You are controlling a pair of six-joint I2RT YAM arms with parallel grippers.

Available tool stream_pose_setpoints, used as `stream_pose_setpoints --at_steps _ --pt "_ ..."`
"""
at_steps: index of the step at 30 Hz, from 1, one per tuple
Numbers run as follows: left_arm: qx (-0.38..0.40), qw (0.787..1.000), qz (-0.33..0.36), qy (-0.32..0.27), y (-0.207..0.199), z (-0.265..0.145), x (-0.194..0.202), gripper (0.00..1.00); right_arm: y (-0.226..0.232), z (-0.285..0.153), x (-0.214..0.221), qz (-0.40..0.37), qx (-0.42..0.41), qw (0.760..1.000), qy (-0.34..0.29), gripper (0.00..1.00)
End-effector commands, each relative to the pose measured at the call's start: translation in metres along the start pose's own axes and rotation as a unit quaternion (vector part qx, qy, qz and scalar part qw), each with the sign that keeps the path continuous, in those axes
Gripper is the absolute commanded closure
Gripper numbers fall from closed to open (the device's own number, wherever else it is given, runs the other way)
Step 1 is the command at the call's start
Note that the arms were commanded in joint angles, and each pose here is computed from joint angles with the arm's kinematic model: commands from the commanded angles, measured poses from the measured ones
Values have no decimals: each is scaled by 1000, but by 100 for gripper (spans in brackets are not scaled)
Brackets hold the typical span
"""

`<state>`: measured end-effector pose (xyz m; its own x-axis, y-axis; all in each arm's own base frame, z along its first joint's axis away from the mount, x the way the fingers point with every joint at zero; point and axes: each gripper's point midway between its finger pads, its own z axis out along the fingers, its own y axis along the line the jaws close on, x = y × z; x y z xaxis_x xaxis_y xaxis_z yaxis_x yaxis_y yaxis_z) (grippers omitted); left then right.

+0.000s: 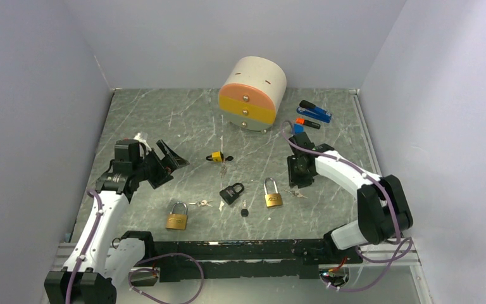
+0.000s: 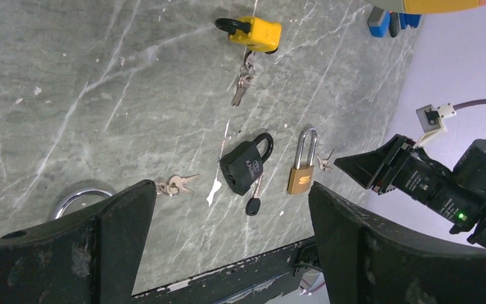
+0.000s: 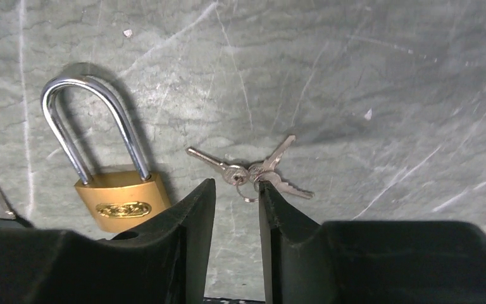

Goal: Unlock with the key

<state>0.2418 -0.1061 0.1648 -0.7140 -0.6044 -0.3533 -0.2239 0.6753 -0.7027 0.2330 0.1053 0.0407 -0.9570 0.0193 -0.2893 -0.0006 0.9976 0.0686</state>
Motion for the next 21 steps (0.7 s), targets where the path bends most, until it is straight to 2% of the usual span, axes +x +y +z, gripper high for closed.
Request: stream_pose_setpoints --at_steps 1,6,15,19,21 --pt "16 999 27 -5 -9 0 -6 6 -1 0 -12 -76 33 997 7 66" --pt "9 999 35 -6 -7 -2 -7 6 2 4 -7 -116 53 991 37 67" --pt "-5 999 38 -4 -3 0 -8 6 3 12 15 -197 81 973 83 63" --pt "-12 999 40 -1 -2 2 -10 6 -7 19 15 -207 114 967 93 66" --pt "-12 999 42 0 -2 3 -11 6 -13 21 13 -212 137 963 92 72"
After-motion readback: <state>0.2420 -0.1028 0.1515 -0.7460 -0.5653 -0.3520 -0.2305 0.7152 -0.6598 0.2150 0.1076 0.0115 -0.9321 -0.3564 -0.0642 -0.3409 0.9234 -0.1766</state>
